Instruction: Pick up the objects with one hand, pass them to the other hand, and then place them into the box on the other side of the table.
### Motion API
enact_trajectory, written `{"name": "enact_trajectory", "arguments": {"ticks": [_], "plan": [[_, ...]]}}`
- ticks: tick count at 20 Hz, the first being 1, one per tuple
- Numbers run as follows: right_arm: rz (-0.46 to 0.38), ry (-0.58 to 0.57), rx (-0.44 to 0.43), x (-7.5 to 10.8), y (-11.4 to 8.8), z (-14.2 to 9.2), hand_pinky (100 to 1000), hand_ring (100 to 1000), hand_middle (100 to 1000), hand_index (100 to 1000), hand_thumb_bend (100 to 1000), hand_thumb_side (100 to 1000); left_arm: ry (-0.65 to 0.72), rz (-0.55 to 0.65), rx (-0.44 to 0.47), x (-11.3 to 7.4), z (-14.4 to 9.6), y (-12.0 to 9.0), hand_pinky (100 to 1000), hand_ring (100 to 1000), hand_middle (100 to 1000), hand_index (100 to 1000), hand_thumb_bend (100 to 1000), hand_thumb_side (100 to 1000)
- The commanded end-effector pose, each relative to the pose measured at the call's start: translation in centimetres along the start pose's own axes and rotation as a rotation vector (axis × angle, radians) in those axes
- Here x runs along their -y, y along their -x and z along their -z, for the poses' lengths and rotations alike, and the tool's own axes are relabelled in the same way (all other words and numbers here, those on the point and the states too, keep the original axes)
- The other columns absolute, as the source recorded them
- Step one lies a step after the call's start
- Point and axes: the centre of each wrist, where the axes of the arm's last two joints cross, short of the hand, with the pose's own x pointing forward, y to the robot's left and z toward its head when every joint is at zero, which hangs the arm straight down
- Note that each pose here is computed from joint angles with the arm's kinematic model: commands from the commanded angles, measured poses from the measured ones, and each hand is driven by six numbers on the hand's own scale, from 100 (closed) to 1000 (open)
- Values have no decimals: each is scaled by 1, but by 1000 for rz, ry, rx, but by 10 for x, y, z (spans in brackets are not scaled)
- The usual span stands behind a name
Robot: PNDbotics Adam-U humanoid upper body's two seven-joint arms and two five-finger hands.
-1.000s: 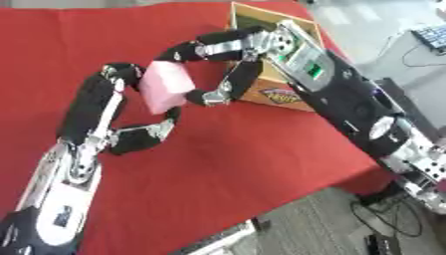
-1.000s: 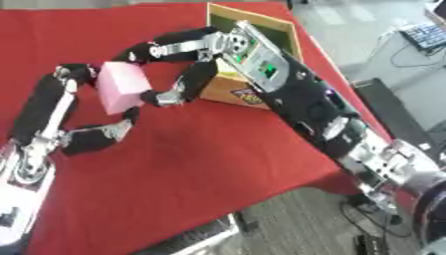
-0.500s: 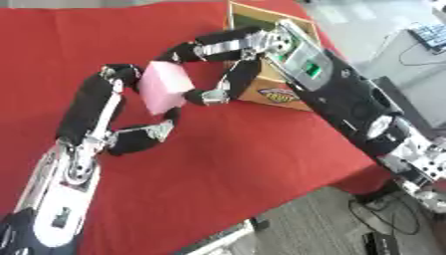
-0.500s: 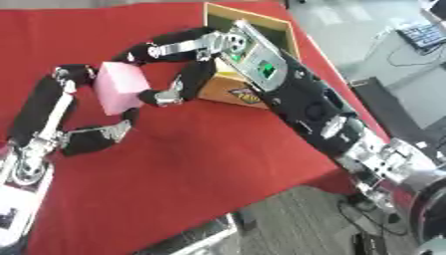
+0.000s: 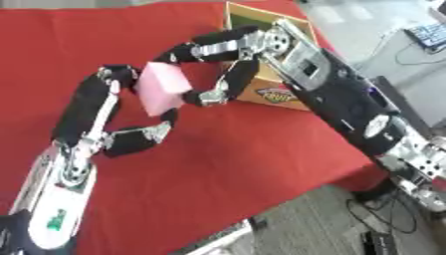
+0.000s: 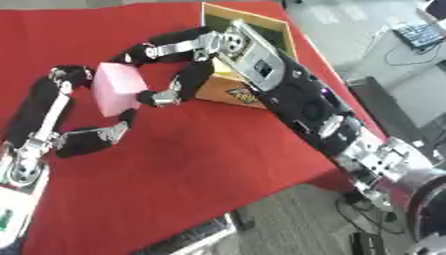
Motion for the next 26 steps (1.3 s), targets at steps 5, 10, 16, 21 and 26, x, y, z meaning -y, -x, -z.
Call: {"name": "enact_trajectory", "arguments": {"ticks": [5, 10, 16, 21, 26], "plan": [[-3, -29, -5, 0, 2, -1, 936, 1000, 770, 966, 100, 455, -59, -19, 126, -15, 21, -35, 684, 529, 442, 589, 100, 293], [25, -24, 2, -1, 3, 0, 910, 1000, 696, 900, 100, 486, -54, -28, 130, -15, 22, -37, 684, 529, 442, 589, 100, 295], [61, -15, 19, -1, 2, 0, 889, 1000, 606, 823, 100, 500, -51, -27, 119, -14, 21, -36, 684, 528, 442, 590, 100, 292], [85, -7, 30, -1, 2, -1, 856, 959, 503, 711, 100, 479, -52, -17, 90, -11, 19, -31, 685, 528, 444, 596, 100, 299], [97, -3, 35, -1, 2, -2, 825, 914, 451, 634, 100, 480, -62, -5, 68, -10, 18, -28, 687, 532, 452, 615, 100, 233]]}}
